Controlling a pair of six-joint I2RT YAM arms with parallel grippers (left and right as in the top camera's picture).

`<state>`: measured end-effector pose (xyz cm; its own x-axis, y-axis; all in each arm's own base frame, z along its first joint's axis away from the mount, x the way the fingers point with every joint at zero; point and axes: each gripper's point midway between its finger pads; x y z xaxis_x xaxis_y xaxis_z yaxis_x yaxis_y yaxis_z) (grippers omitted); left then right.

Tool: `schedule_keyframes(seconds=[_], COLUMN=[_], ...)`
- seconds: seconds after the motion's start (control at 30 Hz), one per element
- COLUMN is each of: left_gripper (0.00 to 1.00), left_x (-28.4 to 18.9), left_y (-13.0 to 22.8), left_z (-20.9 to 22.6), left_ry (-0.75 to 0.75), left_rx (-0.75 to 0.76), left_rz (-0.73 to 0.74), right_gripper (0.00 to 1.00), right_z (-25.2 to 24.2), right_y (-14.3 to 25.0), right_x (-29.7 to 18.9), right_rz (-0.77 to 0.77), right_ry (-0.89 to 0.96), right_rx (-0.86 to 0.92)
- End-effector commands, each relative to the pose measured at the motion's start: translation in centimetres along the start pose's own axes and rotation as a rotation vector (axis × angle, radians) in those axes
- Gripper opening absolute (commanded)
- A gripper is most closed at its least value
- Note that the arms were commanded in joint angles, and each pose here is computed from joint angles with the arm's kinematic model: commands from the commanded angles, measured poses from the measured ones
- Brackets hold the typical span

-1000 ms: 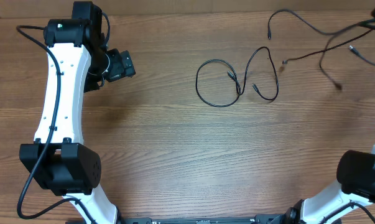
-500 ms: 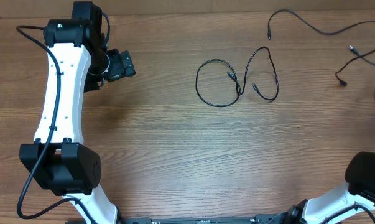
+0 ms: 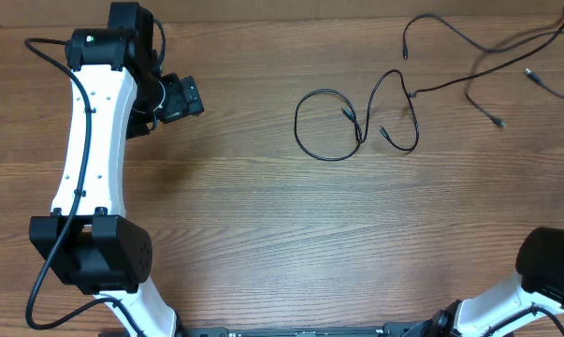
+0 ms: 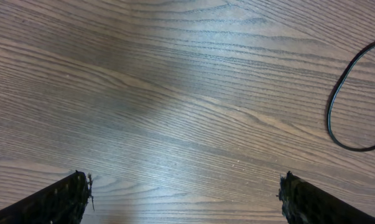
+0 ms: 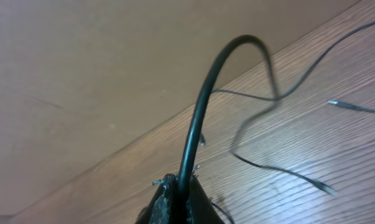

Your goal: Untangle cables

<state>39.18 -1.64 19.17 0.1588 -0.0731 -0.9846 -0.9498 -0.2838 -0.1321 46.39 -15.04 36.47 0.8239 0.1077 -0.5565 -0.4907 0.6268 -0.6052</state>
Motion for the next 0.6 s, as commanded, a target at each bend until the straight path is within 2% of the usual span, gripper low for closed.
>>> schedule_keyframes(seconds=[0.0, 0.17, 0.27, 0.57], left_gripper=[0.99, 0.99, 1.00, 1.00], left_x=[-0.1, -0.1, -0.1, -0.1], left_y=[-0.2, -0.2, -0.2, -0.2], left_z=[0.0, 0.0, 0.0, 0.0], left_ry=[0.005, 0.005, 0.005, 0.005], left_rx=[-0.023, -0.023, -0.023, -0.023], left_rz=[-0.005, -0.005, -0.005, -0.005], right_gripper=[0.04, 0.04, 0.04, 0.04], right_z=[-2.5, -6.0, -9.6, -17.6], right_y=[0.1, 1.5, 2.3, 2.3], right_x=[1.5, 4.2, 5.4, 4.0], right_rz=[0.013, 0.079, 0.098, 0.054], right_ry=[0.077, 0.145, 0.286, 0.634], right_rx=[-0.009, 0.042, 0.062, 0.161])
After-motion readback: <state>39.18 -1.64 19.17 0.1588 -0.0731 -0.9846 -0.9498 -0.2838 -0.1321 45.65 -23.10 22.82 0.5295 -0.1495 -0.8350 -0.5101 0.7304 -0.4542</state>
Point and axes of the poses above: each gripper's point midway between its finger pads, its own x axis out along the fingers, its own z axis along the line the jaws close on, y = z × x, and after that the axes turned 4 degrees about x, right-handed
